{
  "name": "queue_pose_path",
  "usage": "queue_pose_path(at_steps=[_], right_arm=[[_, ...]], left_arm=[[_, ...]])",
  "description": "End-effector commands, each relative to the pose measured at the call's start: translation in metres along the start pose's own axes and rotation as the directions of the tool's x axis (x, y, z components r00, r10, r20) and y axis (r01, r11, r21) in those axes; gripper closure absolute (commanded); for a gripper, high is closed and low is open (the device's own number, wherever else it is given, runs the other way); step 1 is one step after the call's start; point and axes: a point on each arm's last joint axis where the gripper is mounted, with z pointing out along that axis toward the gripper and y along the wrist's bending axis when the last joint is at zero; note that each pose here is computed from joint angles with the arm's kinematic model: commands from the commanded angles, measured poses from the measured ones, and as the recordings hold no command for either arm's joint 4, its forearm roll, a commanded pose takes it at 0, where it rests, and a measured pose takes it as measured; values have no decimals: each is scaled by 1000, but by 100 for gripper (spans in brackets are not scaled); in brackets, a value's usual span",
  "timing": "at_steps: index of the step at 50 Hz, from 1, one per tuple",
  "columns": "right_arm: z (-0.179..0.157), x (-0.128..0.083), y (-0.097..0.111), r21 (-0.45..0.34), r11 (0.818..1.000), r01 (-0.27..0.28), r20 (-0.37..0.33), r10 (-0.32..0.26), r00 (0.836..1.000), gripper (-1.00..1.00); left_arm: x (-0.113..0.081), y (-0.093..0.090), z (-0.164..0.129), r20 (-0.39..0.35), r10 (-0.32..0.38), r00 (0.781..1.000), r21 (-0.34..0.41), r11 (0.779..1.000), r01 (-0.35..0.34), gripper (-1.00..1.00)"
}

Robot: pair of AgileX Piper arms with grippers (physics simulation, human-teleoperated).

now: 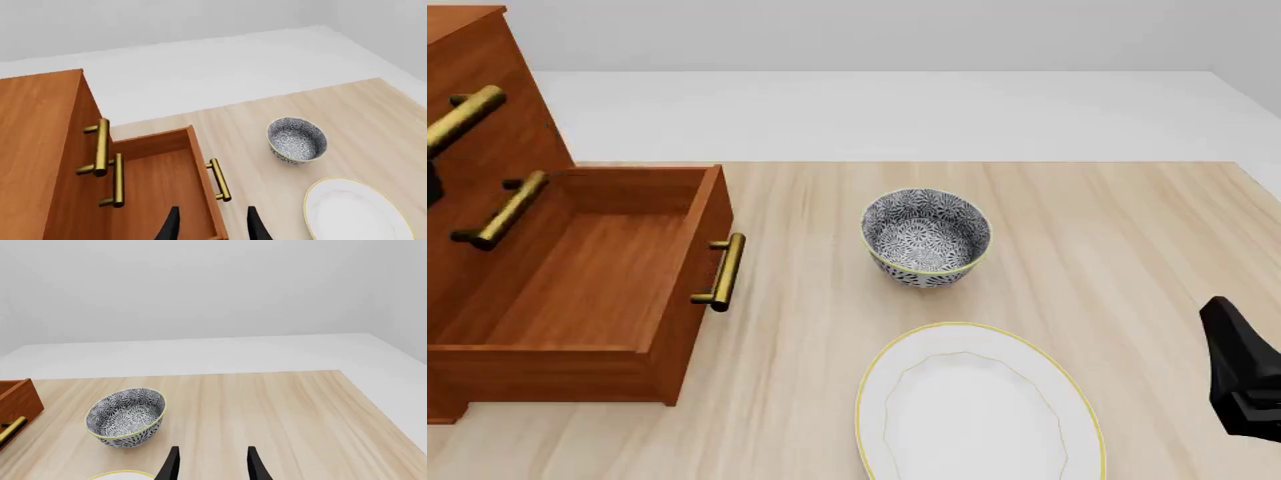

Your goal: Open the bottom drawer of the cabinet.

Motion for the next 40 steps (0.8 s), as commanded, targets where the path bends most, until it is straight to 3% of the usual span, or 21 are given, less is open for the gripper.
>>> queue_pose_path(at_steps=[1, 3, 4, 5, 6, 11, 12, 14, 16, 18, 23, 24, 27, 28, 29, 30, 32, 33, 35, 39, 40], right_arm=[[0, 0, 0, 0, 1000, 0, 0, 0, 1000, -100], [0, 0, 0, 0, 1000, 0, 0, 0, 1000, -100], [0, 0, 0, 0, 1000, 0, 0, 0, 1000, -100], [0, 0, 0, 0, 1000, 0, 0, 0, 1000, -100], [0, 0, 0, 0, 1000, 0, 0, 0, 1000, -100], [0, 0, 0, 0, 1000, 0, 0, 0, 1000, -100], [0, 0, 0, 0, 1000, 0, 0, 0, 1000, -100], [0, 0, 0, 0, 1000, 0, 0, 0, 1000, -100], [0, 0, 0, 0, 1000, 0, 0, 0, 1000, -100], [0, 0, 0, 0, 1000, 0, 0, 0, 1000, -100], [0, 0, 0, 0, 1000, 0, 0, 0, 1000, -100], [0, 0, 0, 0, 1000, 0, 0, 0, 1000, -100], [0, 0, 0, 0, 1000, 0, 0, 0, 1000, -100], [0, 0, 0, 0, 1000, 0, 0, 0, 1000, -100], [0, 0, 0, 0, 1000, 0, 0, 0, 1000, -100], [0, 0, 0, 0, 1000, 0, 0, 0, 1000, -100], [0, 0, 0, 0, 1000, 0, 0, 0, 1000, -100], [0, 0, 0, 0, 1000, 0, 0, 0, 1000, -100], [0, 0, 0, 0, 1000, 0, 0, 0, 1000, -100], [0, 0, 0, 0, 1000, 0, 0, 0, 1000, -100], [0, 0, 0, 0, 1000, 0, 0, 0, 1000, -100]], left_arm=[[15, 1, -86, 236, 105, 966, 4, 994, -108, -100], [19, 0, -112, 311, 154, 938, -44, 988, -148, -100], [17, 3, -128, 384, 140, 913, -10, 989, -147, -100], [18, 2, -126, 371, 181, 911, -42, 983, -179, -100], [13, 2, -132, 411, 231, 882, -75, 973, -220, -100], [8, 3, -135, 474, 247, 846, -80, 968, -238, -100], [4, 2, -140, 491, 294, 820, -130, 955, -265, -100], [0, 2, -147, 526, 293, 799, -139, 956, -259, -100], [-3, 1, -147, 540, 365, 758, -198, 931, -307, -100], [-6, 1, -155, 570, 332, 752, -188, 943, -274, -100], [-14, -5, -176, 599, 372, 709, -269, 928, -259, -100], [-18, -5, -185, 618, 406, 673, -300, 913, -276, -100], [-20, -8, -193, 632, 380, 675, -295, 924, -243, -100], [-18, -5, -172, 624, 456, 634, -348, 889, -297, -100], [-17, -4, -164, 630, 450, 633, -338, 893, -298, -100], [-20, -5, -182, 640, 422, 642, -320, 906, -277, -100], [-24, -7, -213, 650, 445, 616, -349, 895, -278, -100], [-24, -9, -233, 653, 435, 619, -346, 899, -267, -100], [17, -34, -360, 645, 469, 603, -407, 879, -249, -100], [22, -33, -376, 669, 494, 555, -434, 866, -248, -100], [22, -34, -374, 669, 486, 563, -427, 871, -244, -100]])
